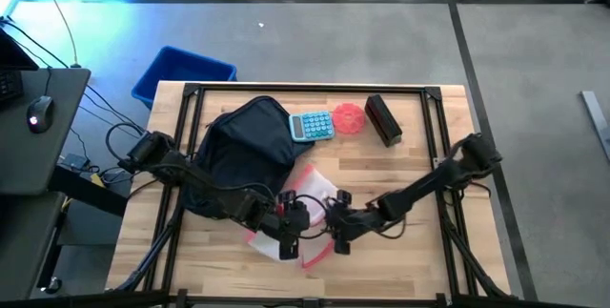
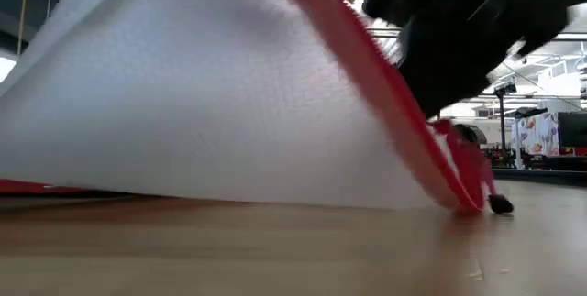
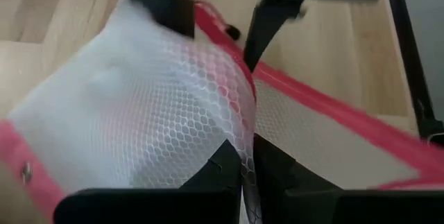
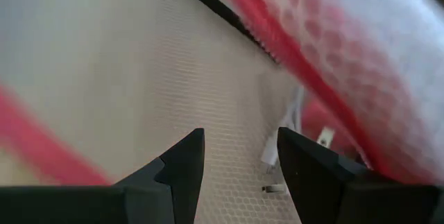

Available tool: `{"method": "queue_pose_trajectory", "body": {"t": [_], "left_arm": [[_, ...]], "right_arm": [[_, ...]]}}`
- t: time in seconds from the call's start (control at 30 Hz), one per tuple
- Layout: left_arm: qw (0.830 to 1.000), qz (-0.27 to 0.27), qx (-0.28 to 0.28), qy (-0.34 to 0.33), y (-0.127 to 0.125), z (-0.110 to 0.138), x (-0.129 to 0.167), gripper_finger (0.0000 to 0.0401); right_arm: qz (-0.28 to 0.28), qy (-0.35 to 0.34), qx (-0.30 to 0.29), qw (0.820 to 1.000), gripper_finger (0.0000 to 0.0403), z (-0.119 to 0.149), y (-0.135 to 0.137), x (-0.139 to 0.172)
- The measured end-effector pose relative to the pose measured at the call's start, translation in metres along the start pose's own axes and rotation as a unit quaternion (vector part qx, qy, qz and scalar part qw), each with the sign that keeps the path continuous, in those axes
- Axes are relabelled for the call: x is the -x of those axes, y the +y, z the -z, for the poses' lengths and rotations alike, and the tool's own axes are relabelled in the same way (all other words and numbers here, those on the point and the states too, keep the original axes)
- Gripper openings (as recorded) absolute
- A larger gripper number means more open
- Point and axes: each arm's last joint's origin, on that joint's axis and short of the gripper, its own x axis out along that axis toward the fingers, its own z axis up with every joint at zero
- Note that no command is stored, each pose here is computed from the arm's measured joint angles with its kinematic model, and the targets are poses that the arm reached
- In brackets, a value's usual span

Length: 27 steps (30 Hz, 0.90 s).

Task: Unpack backpack
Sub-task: Remove the white charger cable from the transparent pink zip bag

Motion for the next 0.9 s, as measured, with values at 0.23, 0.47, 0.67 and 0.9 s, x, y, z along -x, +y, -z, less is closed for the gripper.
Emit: {"method": "queue_pose_trajectory", "body": {"t": [0.23,0.47,0.67,0.9], "left_arm": [[1.000,0.026,-0.008,0.012,0.003,-0.001,-0.002,0.0000],[0.999,0.036,-0.032,0.016,0.003,-0.001,-0.002,0.0000],[0.997,0.048,-0.054,0.020,0.007,-0.003,-0.003,0.0000],[0.996,0.059,-0.060,0.029,0.010,-0.003,-0.004,0.0000]], "right_arm": [[0.034,0.020,-0.016,0.999,0.0165,0.001,-0.017,-0.017],[0.016,-0.027,0.029,0.999,0.0166,-0.012,-0.019,-0.019],[0.005,-0.025,0.056,0.998,0.0193,-0.016,-0.031,-0.027],[-0.021,-0.003,0.081,0.996,0.0246,-0.006,-0.042,-0.049]]}}
